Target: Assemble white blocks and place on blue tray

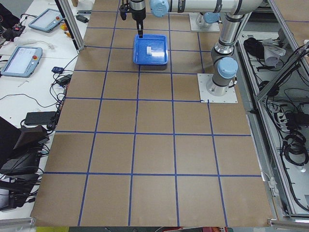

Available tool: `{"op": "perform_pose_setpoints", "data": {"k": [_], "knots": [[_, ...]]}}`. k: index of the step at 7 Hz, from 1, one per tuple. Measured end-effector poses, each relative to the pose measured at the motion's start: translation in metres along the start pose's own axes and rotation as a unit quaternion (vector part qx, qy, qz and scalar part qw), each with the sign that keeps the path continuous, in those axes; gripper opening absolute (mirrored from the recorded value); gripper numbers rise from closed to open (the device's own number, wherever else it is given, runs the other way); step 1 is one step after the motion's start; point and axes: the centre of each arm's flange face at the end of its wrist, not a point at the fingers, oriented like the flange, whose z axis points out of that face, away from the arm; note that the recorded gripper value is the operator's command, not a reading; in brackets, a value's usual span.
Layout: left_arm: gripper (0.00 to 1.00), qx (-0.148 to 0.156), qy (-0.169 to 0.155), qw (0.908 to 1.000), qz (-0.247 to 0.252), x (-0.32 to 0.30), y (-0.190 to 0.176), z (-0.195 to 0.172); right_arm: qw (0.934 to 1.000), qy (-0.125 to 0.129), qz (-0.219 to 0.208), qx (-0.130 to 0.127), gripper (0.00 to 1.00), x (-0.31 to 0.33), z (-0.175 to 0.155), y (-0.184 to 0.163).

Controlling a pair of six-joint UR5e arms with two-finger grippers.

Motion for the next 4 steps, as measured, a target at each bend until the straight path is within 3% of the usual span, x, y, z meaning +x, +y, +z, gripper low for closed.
{"op": "perform_pose_setpoints", "data": {"k": [4], "knots": [[1.00,0.035,-0.029,0.9990,0.002,-0.0094,-0.0097,-0.0034,0.9995,-0.004,0.014,-0.027,1.00,0.0047,-0.0018,0.0025]]}}
